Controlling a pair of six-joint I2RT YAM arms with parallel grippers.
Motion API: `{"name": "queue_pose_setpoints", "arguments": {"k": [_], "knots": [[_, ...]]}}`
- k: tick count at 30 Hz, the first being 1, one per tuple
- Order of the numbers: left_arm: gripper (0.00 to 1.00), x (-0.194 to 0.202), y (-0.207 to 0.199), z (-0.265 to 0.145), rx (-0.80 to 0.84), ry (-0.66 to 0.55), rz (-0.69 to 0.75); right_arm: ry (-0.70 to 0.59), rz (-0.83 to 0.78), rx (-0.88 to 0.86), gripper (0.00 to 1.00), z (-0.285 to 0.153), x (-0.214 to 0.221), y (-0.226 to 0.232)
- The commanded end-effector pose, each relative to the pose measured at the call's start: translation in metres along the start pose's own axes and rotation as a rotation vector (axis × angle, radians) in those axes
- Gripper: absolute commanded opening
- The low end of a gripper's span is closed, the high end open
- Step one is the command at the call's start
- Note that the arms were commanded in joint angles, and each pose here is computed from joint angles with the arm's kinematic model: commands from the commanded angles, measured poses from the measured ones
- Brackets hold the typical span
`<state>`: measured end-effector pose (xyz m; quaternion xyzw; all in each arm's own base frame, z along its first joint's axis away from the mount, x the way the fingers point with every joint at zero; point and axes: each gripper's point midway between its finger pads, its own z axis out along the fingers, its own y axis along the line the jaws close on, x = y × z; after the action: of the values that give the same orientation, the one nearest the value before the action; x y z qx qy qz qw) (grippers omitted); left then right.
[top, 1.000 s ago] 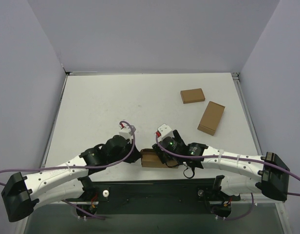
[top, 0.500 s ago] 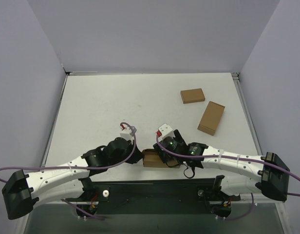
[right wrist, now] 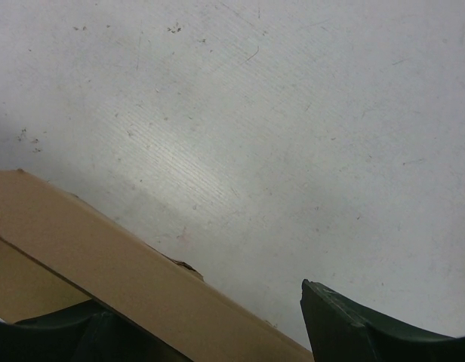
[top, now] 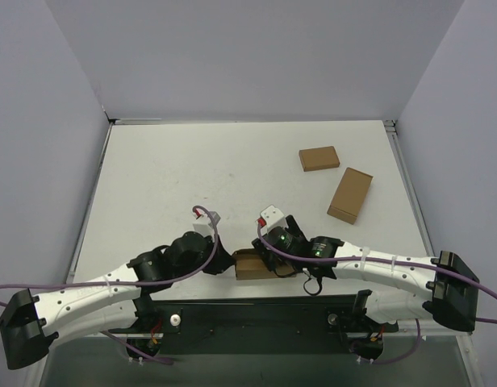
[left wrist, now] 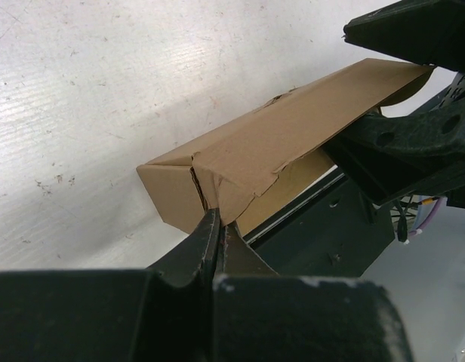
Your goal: Fold the paper box
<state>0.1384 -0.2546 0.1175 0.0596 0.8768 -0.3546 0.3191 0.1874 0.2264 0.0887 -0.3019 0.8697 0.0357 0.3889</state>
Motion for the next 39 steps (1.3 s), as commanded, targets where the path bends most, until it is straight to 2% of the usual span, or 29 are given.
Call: {"name": "queue_pose_setpoints", "arguments": {"k": [1,16,39], "knots": [[0.00,-0.008,-0.012,-0.009,0.058,-0.042,-0.060,0.108,-0.085,0.044,0.75,0.000,0.028,-0.010],[0.00,-0.014,-0.023,-0.005,0.122,-0.087,-0.143,0.112,-0.090,0.043,0.74,0.001,0.029,-0.009],[0.00,0.003,0.015,-0.012,0.027,-0.101,-0.183,0.107,-0.082,0.045,0.74,-0.001,0.028,-0.010]]}}
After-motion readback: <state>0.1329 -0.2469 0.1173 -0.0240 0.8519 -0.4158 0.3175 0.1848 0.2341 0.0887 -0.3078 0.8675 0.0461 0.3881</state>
